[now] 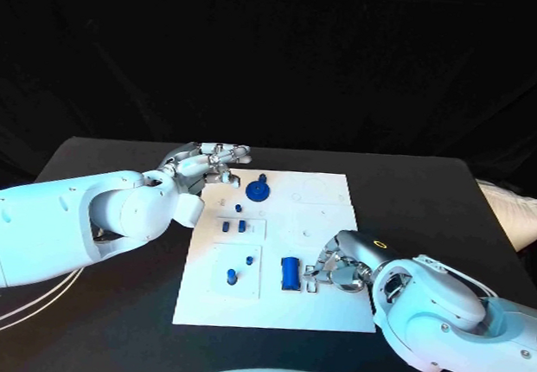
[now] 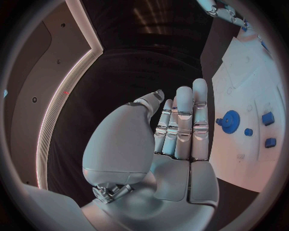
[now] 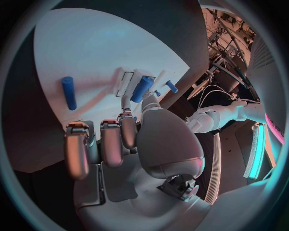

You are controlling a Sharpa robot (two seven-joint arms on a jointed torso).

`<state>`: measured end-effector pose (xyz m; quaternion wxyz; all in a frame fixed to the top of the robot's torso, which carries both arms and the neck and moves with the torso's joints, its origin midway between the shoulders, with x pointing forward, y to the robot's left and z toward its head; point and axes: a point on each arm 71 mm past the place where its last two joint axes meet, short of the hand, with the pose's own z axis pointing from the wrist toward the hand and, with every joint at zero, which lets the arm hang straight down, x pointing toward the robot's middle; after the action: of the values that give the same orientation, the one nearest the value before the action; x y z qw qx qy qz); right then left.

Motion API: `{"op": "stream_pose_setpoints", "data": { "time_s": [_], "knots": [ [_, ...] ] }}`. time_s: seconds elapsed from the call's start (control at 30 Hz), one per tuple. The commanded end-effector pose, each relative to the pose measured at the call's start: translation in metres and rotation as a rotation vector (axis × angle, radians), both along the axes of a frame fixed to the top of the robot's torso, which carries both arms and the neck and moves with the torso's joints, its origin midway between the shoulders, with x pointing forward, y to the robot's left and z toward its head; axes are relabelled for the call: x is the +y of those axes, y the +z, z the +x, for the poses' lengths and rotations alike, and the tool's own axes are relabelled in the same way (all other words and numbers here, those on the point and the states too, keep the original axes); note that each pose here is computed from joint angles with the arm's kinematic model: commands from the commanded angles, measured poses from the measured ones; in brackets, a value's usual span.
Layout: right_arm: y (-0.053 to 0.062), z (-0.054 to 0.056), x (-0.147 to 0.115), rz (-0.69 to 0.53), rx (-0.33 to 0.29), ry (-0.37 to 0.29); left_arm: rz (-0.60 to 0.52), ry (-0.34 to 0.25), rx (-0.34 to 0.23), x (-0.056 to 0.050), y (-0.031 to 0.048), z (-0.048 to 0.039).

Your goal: Assemble the parts on the task board

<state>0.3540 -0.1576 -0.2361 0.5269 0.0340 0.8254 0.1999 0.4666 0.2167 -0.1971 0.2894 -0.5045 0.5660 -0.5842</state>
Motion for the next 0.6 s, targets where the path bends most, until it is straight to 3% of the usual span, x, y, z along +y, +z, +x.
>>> {"op": "stream_pose_setpoints", "data": {
  "time_s": [0.03,0.2,0.43,0.6],
  "knots": [
    [0.007,0.000,-0.013,0.080,0.035,-0.069,-0.011,-0.009,-0.005,-0.001,0.0011,-0.0005],
    [0.013,0.000,-0.041,0.059,0.059,-0.122,-0.011,-0.008,-0.004,-0.001,0.0010,-0.0005],
    [0.016,0.004,-0.065,-0.100,-0.034,-0.119,-0.011,-0.009,-0.005,-0.001,0.0010,-0.0004],
    [0.015,0.007,-0.073,-0.151,-0.064,-0.123,-0.012,-0.011,-0.005,-0.002,0.0009,-0.0003]
  ]
}}
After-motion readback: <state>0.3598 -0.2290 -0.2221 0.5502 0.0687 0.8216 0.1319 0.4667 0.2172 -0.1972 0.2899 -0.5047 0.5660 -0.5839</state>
